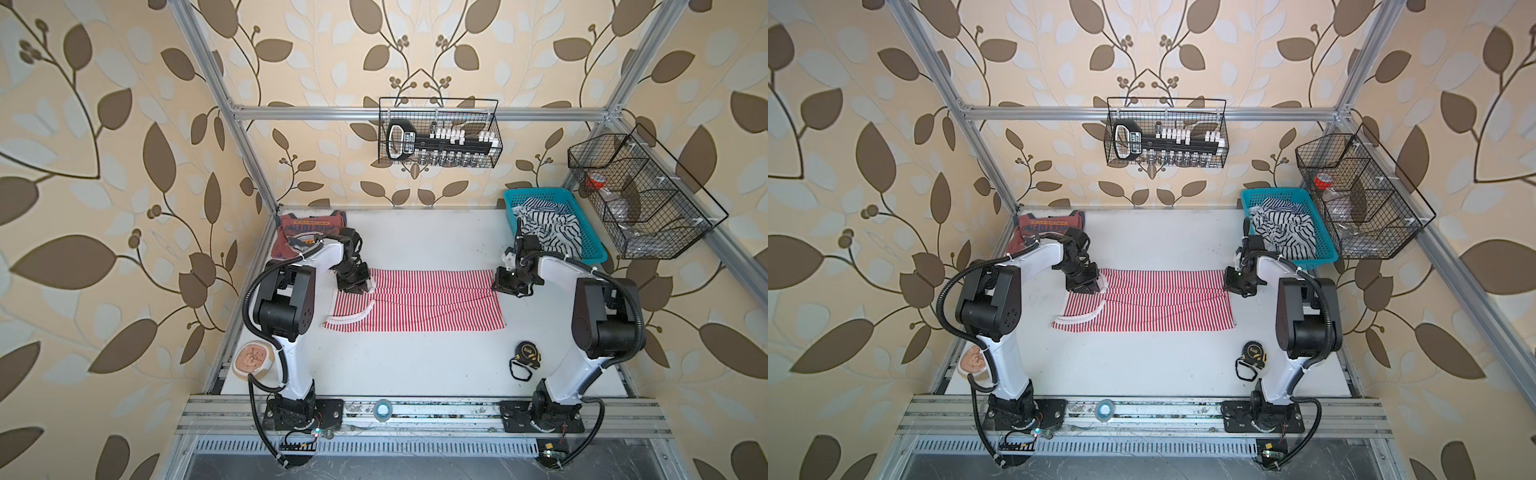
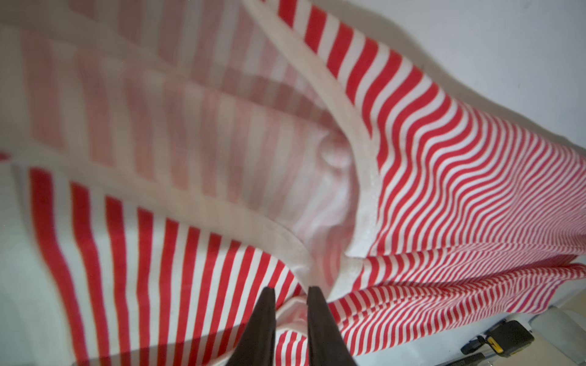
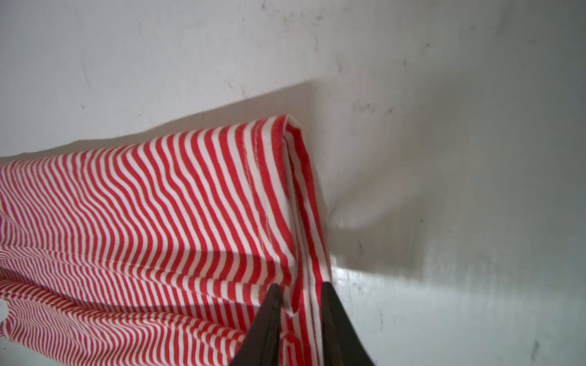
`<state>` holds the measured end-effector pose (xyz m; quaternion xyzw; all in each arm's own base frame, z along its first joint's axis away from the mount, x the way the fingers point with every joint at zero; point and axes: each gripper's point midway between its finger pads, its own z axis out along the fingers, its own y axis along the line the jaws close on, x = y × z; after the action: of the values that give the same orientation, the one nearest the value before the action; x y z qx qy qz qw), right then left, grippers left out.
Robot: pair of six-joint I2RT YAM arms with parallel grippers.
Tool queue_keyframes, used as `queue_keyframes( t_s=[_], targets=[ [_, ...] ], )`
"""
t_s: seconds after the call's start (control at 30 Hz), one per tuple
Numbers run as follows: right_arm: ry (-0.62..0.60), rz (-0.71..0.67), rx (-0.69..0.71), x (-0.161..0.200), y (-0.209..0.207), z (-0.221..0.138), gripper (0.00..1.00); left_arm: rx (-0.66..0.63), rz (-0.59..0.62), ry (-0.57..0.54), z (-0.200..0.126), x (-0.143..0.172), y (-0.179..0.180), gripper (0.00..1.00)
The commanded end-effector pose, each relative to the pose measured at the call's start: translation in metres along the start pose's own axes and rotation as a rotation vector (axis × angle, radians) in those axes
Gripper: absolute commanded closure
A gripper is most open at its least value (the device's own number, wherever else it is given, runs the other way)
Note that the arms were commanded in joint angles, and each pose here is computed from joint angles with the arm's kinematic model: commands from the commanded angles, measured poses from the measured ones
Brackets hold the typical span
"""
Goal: Fold and stack tank tops
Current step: Fold the tank top at the center of the table, then rotate the tank top at the center of the table.
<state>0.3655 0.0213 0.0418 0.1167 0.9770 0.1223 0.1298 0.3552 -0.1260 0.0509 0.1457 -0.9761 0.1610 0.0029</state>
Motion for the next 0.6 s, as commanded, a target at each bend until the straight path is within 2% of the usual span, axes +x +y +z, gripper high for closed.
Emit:
queue_keyframes(
  t_s=[0.0, 0.13, 0.23, 0.33, 0.43, 0.57],
  targets=[
    [-0.029, -0.019, 0.044, 0.002, -0.003, -0.021, 0.73, 0.017, 0.035, -0.069, -0.04, 0.0, -0.013, 0.78],
    [-0.097, -0.039, 0.068, -0.01, 0.008, -0.044, 0.69, 0.086, 0.048, -0.138, -0.06, -0.021, -0.037, 0.78],
    [-0.138, -0.069, 0.022, -0.021, 0.031, -0.05, 0.7, 0.141, 0.054, -0.149, -0.06, -0.038, -0.056, 0.78],
    [-0.118, -0.111, -0.047, -0.026, 0.061, -0.038, 0.81, 0.161, 0.052, -0.121, -0.047, -0.049, -0.066, 0.8],
    [-0.04, -0.15, -0.114, -0.017, 0.088, -0.009, 0.98, 0.159, 0.038, -0.082, -0.028, -0.055, -0.067, 0.84],
    [0.02, -0.191, -0.175, -0.015, 0.118, 0.02, 1.0, 0.129, 0.016, -0.036, -0.005, -0.057, -0.06, 0.87]
  ],
)
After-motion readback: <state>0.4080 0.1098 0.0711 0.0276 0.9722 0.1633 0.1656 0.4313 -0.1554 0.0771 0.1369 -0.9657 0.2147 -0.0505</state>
